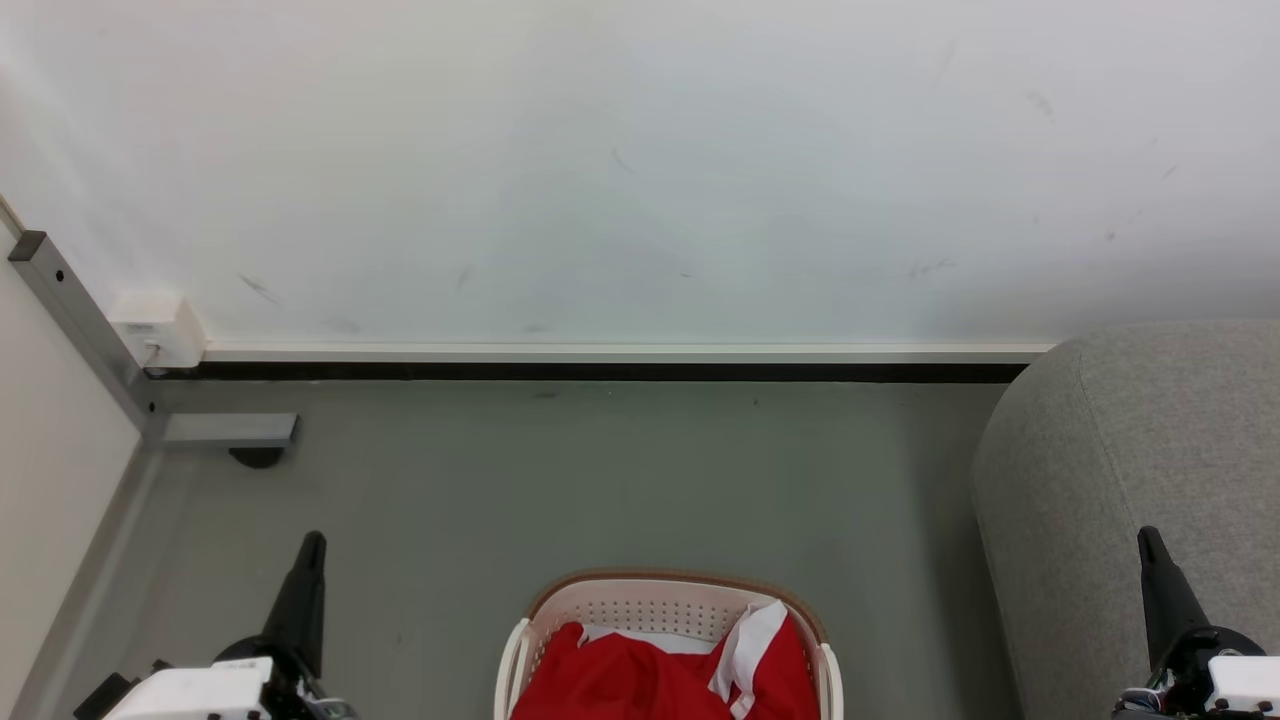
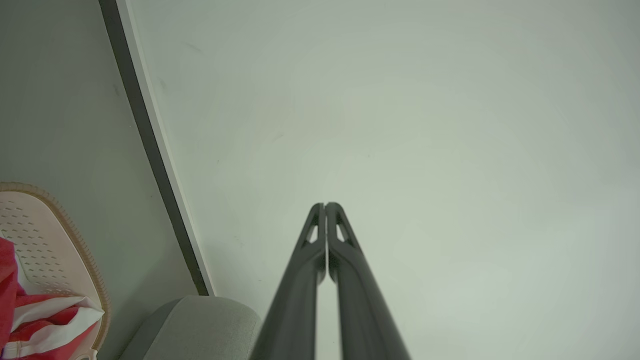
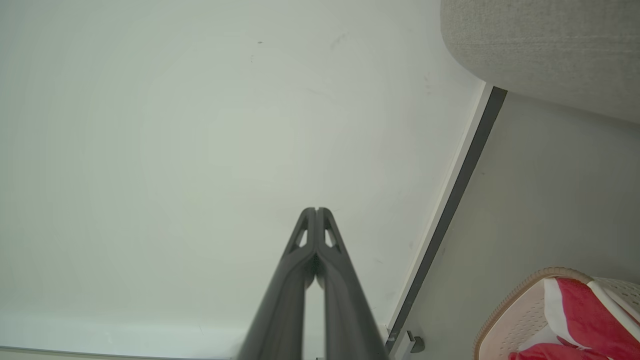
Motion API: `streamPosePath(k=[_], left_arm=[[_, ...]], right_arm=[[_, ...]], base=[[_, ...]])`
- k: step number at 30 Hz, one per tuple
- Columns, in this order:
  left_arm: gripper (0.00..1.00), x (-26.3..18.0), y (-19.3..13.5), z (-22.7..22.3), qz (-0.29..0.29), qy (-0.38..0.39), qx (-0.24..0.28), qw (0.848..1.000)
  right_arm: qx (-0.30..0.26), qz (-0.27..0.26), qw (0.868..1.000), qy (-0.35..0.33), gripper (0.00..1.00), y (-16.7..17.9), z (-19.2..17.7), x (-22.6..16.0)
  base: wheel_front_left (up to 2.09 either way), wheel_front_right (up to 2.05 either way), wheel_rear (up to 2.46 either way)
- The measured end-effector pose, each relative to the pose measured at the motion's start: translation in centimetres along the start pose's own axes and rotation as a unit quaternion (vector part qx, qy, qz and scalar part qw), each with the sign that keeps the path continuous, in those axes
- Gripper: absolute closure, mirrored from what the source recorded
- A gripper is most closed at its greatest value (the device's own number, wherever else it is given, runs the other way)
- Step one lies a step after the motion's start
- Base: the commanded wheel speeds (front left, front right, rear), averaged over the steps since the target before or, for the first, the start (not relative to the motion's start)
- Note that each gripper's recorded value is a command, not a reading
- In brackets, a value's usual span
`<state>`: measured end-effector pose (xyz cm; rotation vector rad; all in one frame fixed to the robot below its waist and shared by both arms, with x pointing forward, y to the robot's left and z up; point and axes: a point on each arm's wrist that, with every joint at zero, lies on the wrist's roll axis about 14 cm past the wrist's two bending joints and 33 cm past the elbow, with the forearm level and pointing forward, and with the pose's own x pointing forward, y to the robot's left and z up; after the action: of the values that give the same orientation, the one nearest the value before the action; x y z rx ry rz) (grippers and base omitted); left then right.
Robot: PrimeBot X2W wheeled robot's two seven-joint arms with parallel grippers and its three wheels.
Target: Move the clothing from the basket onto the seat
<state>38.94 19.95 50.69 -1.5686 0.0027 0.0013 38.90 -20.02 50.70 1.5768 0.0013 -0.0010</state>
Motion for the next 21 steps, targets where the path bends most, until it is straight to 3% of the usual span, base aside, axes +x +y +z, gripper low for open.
streamPosePath(k=[21], left_arm=[[1.00,0.00,0.00,0.00,0.000,0.000,0.000,1.000]], right_arm=[[0.000,0.000,1.000,0.000,1.00,-0.01,0.01,0.00]], base=[[0.00,0.00,0.00]])
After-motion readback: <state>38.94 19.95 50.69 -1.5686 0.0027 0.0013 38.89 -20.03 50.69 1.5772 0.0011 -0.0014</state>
